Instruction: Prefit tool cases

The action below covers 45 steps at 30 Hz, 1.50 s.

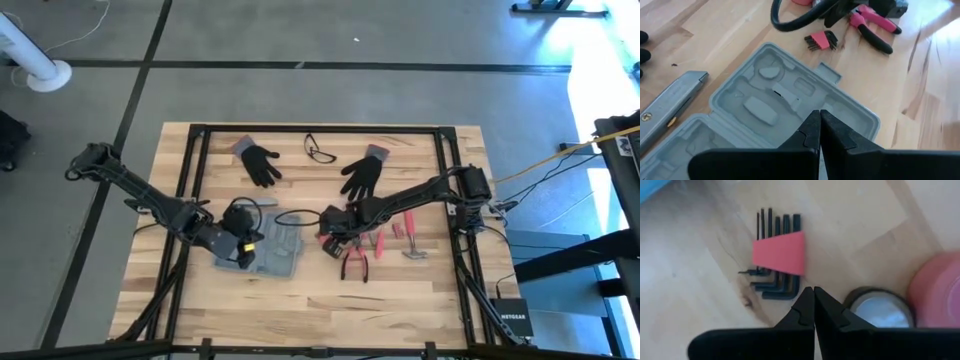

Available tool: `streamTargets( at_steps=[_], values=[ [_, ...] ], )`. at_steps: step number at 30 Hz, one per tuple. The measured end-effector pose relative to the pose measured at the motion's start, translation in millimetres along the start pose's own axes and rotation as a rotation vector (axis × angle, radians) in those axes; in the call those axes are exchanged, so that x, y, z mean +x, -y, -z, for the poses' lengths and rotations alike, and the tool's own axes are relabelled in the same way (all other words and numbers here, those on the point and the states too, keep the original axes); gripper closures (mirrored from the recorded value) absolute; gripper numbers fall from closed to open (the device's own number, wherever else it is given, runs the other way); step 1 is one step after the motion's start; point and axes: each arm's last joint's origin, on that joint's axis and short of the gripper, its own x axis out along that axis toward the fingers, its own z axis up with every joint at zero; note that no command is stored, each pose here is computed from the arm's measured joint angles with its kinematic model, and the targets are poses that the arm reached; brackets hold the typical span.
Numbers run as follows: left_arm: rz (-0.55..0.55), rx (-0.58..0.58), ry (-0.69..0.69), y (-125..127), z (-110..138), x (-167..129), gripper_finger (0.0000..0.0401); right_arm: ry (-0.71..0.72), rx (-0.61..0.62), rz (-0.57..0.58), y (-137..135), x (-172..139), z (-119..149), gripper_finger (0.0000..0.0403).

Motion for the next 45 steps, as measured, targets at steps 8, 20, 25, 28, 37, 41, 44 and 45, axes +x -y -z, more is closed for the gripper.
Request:
streamTargets(
  at_steps=[8,20,25,28,37,41,44,45],
  values=[
    [-0.009,0.029,-0.025,-1.3,7.5,-0.2,0.0401,0.002,0.042,0.007,-16.1,3.7,15.7,0.0403],
    [-0.001,0.047,-0.022,-0.7,8.6,0.0,0.0401,0.046,0.11,0.03,-3.7,-4.2,-4.2,0.0403],
    [0.004,0.049,-0.027,0.3,10.5,-1.0,0.0401,0.026,0.126,0.047,4.1,7.7,-8.7,0.0403],
    [0.008,0.055,-0.032,1.2,12.2,-2.1,0.0401,0.002,0.121,0.015,1.0,10.7,-7.0,0.0403],
    [0.014,0.065,-0.036,2.2,14.2,-3.2,0.0401,-0.01,0.157,0.001,-21.8,10.2,13.6,0.0403],
    [0.014,0.07,-0.036,2.3,14.1,-3.2,0.0401,-0.009,0.195,-0.023,-30.0,10.2,19.5,0.0403],
    [0.015,0.073,-0.035,2.3,14.1,-3.2,0.0401,0.01,0.238,-0.068,-35.7,10.4,18.9,0.0403],
    [0.014,0.076,-0.036,2.2,14.2,-3.1,0.0401,0.021,0.253,-0.081,-36.9,10.3,17.7,0.0403]
  ],
)
